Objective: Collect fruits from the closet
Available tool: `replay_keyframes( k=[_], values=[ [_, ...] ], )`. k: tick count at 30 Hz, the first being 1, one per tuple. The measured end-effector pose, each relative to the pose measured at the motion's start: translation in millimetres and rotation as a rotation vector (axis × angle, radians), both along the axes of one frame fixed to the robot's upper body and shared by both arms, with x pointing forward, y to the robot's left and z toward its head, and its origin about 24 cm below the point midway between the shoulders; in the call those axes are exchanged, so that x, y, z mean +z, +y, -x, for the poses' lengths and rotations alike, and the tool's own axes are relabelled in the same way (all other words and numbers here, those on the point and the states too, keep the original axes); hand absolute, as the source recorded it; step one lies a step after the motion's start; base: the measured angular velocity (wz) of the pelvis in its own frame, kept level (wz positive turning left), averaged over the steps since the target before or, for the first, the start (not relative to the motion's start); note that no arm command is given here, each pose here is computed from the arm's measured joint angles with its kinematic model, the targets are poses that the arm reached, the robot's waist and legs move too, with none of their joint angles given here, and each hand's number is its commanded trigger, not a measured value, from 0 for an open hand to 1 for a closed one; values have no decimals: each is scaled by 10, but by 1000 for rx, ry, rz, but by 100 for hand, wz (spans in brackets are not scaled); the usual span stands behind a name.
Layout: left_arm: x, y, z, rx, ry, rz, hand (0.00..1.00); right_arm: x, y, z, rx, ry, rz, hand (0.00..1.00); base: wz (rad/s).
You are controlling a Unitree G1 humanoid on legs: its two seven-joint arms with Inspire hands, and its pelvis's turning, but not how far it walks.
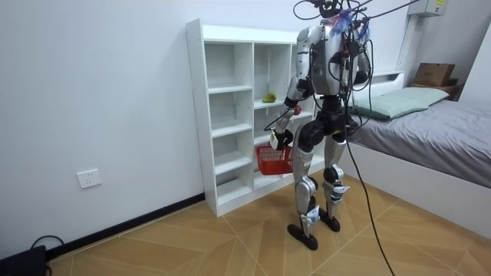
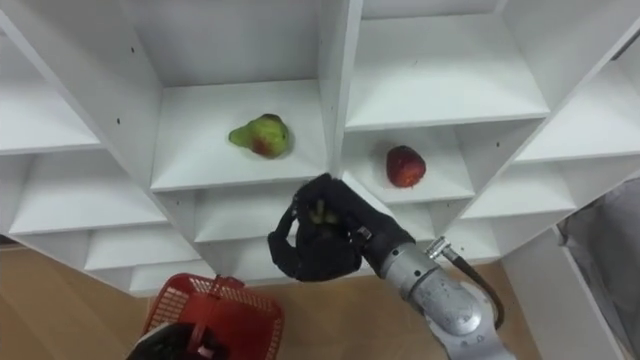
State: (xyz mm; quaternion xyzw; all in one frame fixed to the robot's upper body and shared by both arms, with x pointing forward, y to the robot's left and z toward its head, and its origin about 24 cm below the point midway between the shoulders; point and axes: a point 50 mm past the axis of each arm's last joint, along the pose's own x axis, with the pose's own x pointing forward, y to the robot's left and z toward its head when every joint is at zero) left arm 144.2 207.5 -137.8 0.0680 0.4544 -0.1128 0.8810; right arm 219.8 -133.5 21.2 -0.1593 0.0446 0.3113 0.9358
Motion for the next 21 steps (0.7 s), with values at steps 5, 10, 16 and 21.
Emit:
replay_keyframes(
  k=[5,10,16,21],
  values=[
    [64,-94,-143,-27,-53,28,100,-136,-6,-111,-33,24,32,100,12],
    [156,-139,-335,-46,-130,48,100,-213,-8,-143,-78,18,57,100,5],
    [172,-243,-383,-75,-154,67,100,-316,-33,-249,-160,17,67,100,3],
    [195,-404,-417,-102,-175,123,100,-332,16,-331,-208,-5,52,100,2]
  ],
)
